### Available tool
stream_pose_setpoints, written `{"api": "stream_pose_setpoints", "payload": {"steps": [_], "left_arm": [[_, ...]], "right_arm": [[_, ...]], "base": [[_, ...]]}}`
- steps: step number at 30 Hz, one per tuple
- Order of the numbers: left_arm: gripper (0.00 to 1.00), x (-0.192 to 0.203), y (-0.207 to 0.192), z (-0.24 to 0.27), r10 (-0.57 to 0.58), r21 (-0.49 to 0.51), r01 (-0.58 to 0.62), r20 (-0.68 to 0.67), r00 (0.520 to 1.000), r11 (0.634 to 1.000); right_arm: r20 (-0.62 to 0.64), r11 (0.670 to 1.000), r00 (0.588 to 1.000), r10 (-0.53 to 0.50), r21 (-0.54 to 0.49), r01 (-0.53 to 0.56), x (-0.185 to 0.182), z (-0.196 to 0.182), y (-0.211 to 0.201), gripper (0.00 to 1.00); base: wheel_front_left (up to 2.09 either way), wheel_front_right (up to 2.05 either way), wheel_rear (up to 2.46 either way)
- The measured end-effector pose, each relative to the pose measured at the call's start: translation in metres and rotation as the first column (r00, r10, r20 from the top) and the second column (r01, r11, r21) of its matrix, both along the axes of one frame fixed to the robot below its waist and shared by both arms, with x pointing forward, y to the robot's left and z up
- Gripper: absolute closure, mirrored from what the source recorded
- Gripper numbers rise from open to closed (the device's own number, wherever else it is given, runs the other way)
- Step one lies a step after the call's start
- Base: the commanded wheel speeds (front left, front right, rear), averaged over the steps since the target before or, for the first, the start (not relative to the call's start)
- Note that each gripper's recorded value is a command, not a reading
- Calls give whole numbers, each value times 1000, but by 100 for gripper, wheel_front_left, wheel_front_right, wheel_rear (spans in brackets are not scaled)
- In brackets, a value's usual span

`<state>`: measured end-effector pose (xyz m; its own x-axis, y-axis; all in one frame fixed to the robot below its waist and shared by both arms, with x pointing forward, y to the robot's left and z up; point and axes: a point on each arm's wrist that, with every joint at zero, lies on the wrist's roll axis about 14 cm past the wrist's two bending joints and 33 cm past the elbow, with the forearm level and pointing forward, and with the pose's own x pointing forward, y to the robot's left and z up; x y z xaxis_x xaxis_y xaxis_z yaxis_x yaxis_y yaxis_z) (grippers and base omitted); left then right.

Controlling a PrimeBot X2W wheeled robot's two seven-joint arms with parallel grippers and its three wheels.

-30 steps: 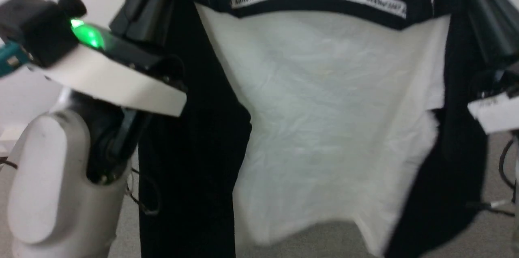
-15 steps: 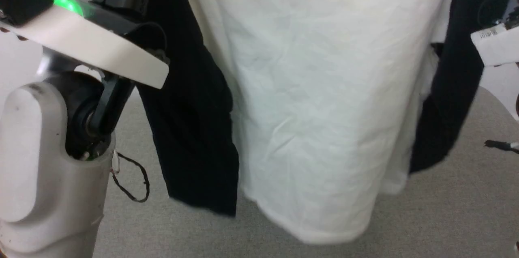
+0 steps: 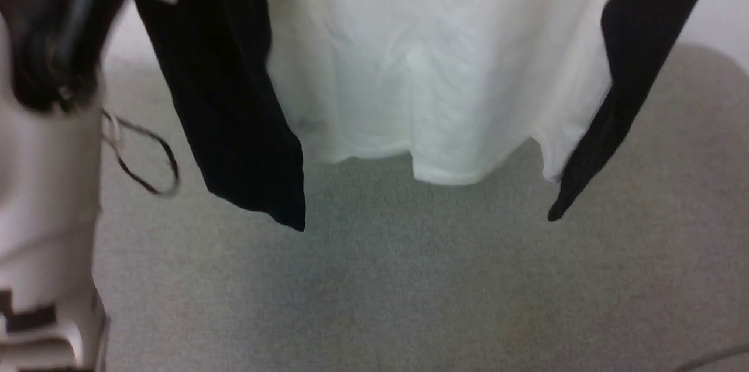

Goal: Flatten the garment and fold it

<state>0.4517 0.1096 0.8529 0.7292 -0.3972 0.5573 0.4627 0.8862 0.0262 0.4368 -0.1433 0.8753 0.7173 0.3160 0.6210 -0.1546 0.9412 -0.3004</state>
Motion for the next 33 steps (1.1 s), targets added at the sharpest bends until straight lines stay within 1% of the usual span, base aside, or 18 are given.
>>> {"api": "stream_pose_setpoints", "payload": {"steps": [7, 11, 16, 21, 25, 29, 33], "left_arm": [[100, 92, 0, -12, 61, 58, -59, -36, 997, 997], [100, 140, -5, -32, 71, 68, -65, -77, 995, 996], [100, 182, -8, -46, 88, 42, -86, -57, 994, 995], [100, 212, -12, -65, 87, -6, -88, -49, 995, 996], [100, 231, -18, -102, 77, -6, -78, -111, 991, 997], [100, 236, -17, -148, 81, 13, -81, -185, 979, 997], [100, 225, -13, -215, 84, 8, -86, -311, 947, 996]], "right_arm": [[-24, 997, 998, -66, -43, 65, 90, -15, -7, 100], [-45, 995, 995, -91, -48, 88, 136, -32, -9, 100], [-58, 991, 991, -117, -66, 114, 181, -59, -11, 100], [-100, 991, 986, -132, -44, 128, 215, -91, -16, 100], [-174, 990, 975, -138, -28, 135, 235, -128, -18, 100], [-255, 992, 959, -120, -3, 123, 244, -168, -13, 100], [-378, 993, 921, -94, 35, 115, 236, -222, -9, 100]], "base": [[0, 0, 0], [0, 0, 0], [0, 0, 0], [0, 0, 0], [0, 0, 0], [0, 0, 0], [0, 0, 0]]}}
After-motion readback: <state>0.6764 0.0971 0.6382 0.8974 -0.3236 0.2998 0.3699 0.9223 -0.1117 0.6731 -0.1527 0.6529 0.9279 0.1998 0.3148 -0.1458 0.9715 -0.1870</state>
